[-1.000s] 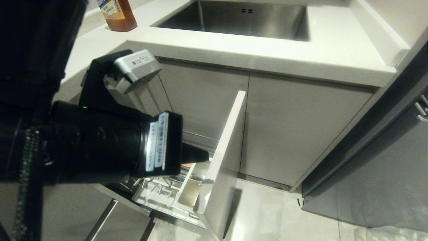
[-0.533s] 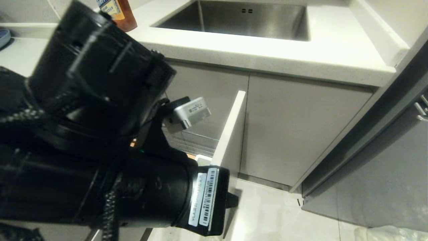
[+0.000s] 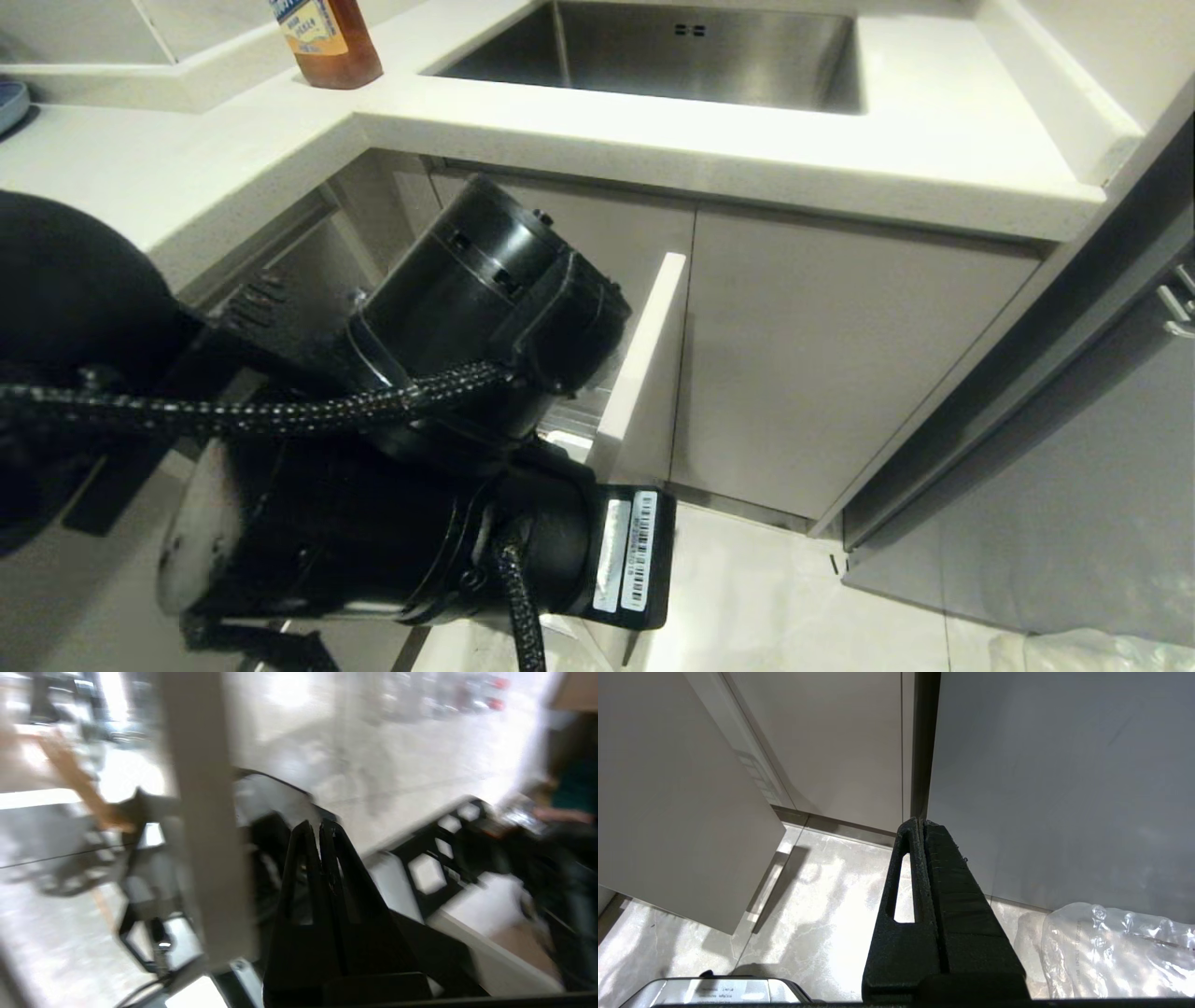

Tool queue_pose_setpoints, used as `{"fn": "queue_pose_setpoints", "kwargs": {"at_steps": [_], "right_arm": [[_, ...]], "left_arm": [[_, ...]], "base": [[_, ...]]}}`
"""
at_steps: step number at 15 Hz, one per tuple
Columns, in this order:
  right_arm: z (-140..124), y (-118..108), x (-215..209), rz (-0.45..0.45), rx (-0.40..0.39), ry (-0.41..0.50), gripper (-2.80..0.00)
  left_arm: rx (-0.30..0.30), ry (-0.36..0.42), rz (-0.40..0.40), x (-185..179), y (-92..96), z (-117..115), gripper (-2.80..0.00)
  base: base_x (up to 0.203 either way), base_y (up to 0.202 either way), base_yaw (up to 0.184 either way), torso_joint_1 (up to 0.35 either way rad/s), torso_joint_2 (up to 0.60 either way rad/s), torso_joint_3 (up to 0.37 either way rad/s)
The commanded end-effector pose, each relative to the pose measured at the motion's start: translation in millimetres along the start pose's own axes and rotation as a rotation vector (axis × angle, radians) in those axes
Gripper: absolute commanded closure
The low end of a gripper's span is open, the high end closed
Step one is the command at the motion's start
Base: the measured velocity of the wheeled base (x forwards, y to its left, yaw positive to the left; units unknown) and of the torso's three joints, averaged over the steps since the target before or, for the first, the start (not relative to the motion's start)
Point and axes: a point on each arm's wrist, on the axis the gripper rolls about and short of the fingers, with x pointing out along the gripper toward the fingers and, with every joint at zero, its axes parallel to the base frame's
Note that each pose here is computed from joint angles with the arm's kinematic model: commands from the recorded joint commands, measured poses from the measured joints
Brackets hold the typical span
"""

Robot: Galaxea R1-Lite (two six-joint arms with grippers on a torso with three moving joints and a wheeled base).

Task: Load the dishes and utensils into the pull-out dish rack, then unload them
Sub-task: Close the cupboard

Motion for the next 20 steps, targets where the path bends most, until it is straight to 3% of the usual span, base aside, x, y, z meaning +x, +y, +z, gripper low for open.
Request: {"fn": "queue_pose_setpoints", "kwargs": {"at_steps": [1, 8, 11, 15, 20], "right_arm": [[0.0, 0.0, 0.0, 0.000, 0.000, 0.000, 0.00], [0.0, 0.0, 0.0, 0.000, 0.000, 0.000, 0.00], [0.0, 0.0, 0.0, 0.000, 0.000, 0.000, 0.00], [0.0, 0.0, 0.0, 0.000, 0.000, 0.000, 0.00], [0.0, 0.0, 0.0, 0.000, 0.000, 0.000, 0.00]], "left_arm": [[0.001, -0.008, 0.058, 8.3, 0.3, 0.1, 0.00], [0.038, -0.116, 0.328, 6.0, 7.3, 1.9, 0.00], [0.077, -0.164, 0.528, 1.5, 21.9, 4.5, 0.00], [0.068, -0.156, 0.754, -1.9, 59.1, 19.6, 0.00], [0.004, -0.058, 1.001, -8.8, 134.6, 47.1, 0.00]], "base": [[0.000, 0.000, 0.000, 0.000, 0.00, 0.000], [0.000, 0.000, 0.000, 0.000, 0.00, 0.000], [0.000, 0.000, 0.000, 0.000, 0.00, 0.000], [0.000, 0.000, 0.000, 0.000, 0.00, 0.000], [0.000, 0.000, 0.000, 0.000, 0.00, 0.000]]}}
